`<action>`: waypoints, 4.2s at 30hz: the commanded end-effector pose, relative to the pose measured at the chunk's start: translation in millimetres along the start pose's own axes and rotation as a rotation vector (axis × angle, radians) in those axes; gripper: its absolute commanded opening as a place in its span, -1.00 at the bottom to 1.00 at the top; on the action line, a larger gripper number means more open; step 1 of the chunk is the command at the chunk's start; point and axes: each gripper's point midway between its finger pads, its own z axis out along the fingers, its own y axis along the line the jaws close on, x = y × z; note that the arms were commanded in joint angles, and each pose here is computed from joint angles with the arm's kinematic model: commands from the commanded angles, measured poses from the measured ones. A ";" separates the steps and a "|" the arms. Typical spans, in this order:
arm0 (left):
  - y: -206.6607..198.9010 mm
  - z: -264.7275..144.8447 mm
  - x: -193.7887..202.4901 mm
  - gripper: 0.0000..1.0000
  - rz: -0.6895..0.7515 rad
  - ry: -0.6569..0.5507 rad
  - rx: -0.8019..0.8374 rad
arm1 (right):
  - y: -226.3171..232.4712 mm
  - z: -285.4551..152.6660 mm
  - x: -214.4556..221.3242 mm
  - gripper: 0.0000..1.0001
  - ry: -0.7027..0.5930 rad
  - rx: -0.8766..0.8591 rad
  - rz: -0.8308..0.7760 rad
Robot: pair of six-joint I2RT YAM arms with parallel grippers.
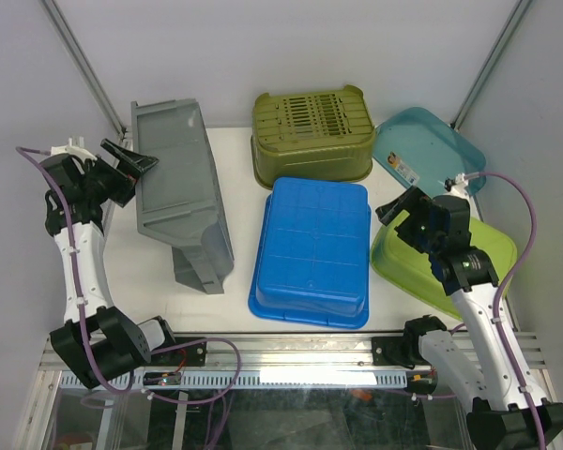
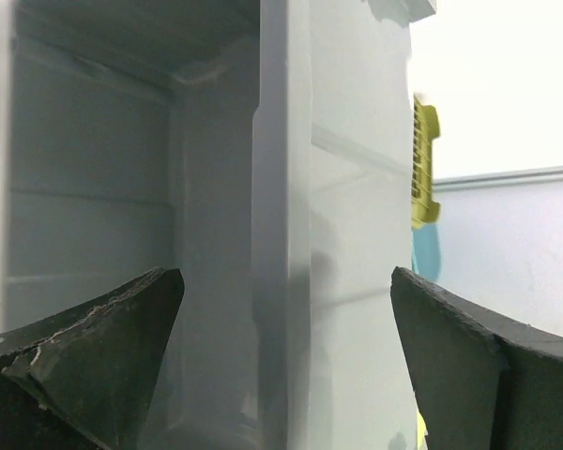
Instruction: Turn the large container upside down
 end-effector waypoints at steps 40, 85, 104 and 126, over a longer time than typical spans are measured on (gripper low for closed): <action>19.1 -38.9 -29.8 -1.00 0.559 -0.207 -0.671 | 18.7 16.8 5.7 0.78 0.045 -0.087 0.056; 113.4 -58.9 -21.3 -1.00 0.303 -0.247 -0.753 | 269.2 -53.3 189.1 0.47 0.163 -1.401 -0.810; 106.9 -57.9 -18.9 -1.00 0.318 -0.234 -0.718 | 326.1 6.0 269.4 0.25 0.019 -1.569 -1.014; 104.3 -60.8 -16.5 -1.00 0.324 -0.232 -0.708 | 333.6 -1.9 236.5 0.32 -0.147 -1.543 -1.001</action>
